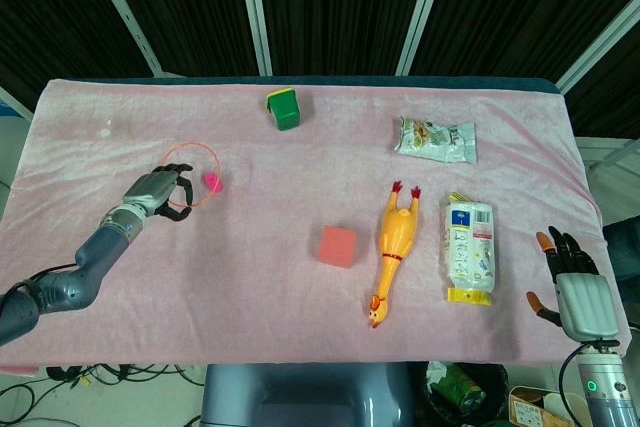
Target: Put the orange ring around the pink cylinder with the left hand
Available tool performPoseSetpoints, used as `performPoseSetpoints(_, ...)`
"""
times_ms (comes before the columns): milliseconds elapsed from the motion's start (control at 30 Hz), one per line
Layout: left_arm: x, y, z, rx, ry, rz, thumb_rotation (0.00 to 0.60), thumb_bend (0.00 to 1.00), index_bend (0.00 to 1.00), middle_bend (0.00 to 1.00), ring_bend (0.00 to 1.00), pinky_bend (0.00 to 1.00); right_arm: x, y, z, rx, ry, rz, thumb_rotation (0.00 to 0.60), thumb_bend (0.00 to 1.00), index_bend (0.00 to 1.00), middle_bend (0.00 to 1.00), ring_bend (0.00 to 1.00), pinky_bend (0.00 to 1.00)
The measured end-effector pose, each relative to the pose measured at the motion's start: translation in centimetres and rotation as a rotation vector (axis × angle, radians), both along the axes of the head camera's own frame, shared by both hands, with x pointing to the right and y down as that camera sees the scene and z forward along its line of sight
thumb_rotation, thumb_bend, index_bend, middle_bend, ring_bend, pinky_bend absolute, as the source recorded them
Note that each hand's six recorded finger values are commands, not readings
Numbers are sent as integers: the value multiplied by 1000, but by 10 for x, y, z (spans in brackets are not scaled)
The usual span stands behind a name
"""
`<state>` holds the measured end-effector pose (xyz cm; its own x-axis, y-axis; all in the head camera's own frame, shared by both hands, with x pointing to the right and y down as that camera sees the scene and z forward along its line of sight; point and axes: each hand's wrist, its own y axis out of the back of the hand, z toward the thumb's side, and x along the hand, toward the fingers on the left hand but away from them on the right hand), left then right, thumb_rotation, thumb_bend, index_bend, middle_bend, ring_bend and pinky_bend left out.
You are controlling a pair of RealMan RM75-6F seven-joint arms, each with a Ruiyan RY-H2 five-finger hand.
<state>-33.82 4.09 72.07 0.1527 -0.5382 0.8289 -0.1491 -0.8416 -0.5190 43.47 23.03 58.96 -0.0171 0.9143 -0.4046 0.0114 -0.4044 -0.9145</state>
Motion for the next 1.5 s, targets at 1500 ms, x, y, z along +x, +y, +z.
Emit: performPoseSetpoints(1500, 4, -14, -20, 60, -15, 33, 600, 314, 430, 62, 0, 0, 1, -1, -3, 8, -6, 13, 600, 179, 0, 0, 0, 183)
